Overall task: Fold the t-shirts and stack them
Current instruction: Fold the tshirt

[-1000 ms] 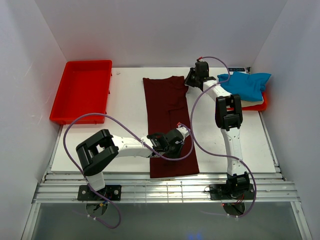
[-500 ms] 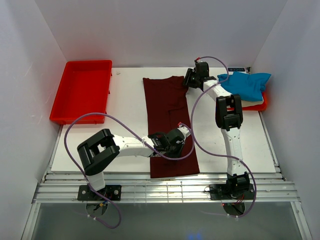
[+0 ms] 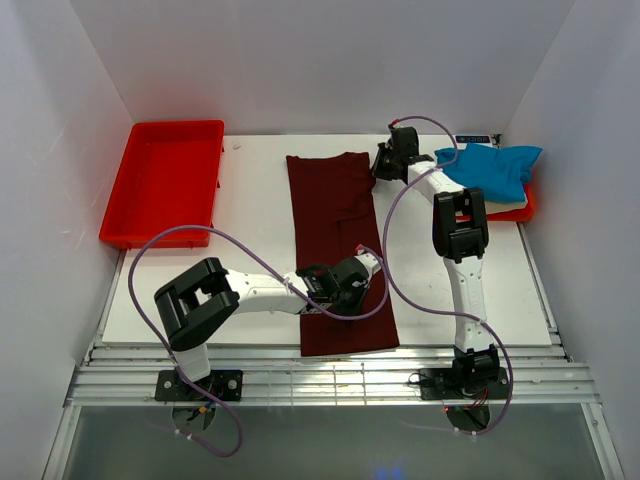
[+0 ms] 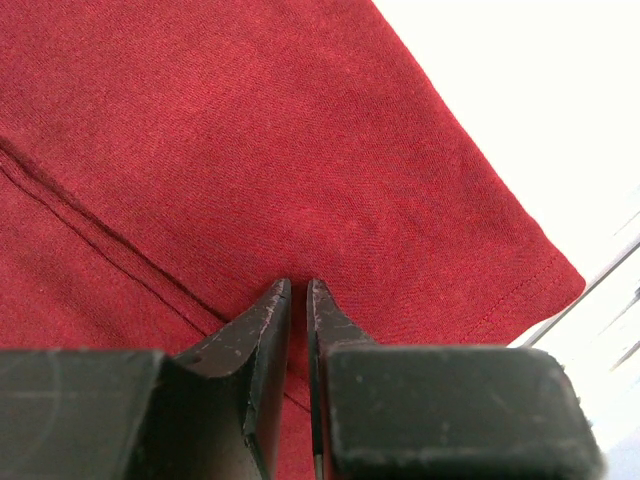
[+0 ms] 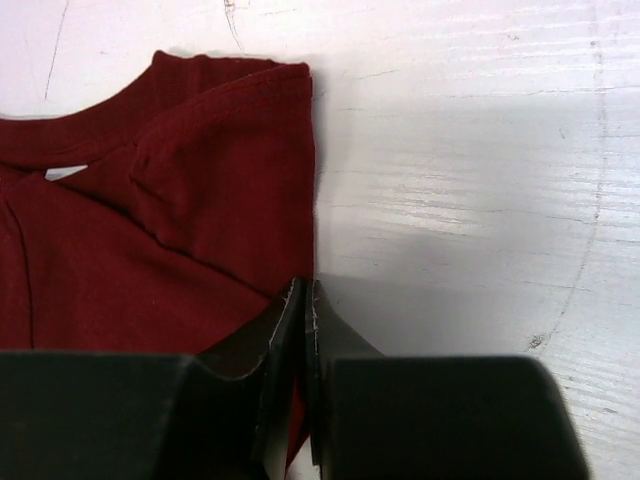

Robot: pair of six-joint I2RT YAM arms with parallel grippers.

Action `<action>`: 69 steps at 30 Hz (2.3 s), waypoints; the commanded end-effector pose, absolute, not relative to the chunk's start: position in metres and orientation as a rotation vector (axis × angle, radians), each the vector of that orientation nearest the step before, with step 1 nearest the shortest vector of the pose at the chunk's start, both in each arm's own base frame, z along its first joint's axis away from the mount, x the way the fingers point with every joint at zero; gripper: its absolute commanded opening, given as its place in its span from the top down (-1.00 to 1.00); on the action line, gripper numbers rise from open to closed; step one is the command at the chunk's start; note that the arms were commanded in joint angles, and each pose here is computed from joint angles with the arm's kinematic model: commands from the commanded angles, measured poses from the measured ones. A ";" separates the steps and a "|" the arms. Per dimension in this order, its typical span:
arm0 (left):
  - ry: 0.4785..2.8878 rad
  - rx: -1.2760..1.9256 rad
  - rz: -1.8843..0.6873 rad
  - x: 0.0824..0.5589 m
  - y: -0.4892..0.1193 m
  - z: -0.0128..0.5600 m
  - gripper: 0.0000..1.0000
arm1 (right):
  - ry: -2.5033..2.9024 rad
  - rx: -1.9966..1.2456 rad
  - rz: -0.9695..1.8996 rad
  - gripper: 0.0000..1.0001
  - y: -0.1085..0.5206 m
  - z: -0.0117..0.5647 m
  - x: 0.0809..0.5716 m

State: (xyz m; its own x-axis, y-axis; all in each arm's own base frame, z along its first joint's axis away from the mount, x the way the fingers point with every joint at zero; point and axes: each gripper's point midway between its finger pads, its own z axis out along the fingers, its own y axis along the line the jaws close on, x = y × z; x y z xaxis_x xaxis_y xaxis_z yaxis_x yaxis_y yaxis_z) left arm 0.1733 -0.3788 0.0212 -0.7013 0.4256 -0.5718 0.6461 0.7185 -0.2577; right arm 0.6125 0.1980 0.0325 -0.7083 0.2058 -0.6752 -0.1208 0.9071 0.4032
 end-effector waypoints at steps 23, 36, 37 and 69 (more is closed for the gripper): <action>2.641 0.885 -0.440 0.143 -0.327 -0.027 0.54 | 2.148 0.213 0.678 0.40 0.213 0.048 0.657; 2.481 0.884 -0.461 0.175 -0.358 0.025 0.54 | 2.004 0.072 0.451 0.00 0.182 0.147 0.648; 2.433 0.868 -0.467 0.186 -0.369 0.045 0.53 | 1.981 0.056 0.439 0.00 0.177 0.167 0.639; 2.631 0.092 -0.778 0.122 -0.227 0.051 -0.20 | 2.729 -0.200 0.340 0.06 0.170 0.082 0.140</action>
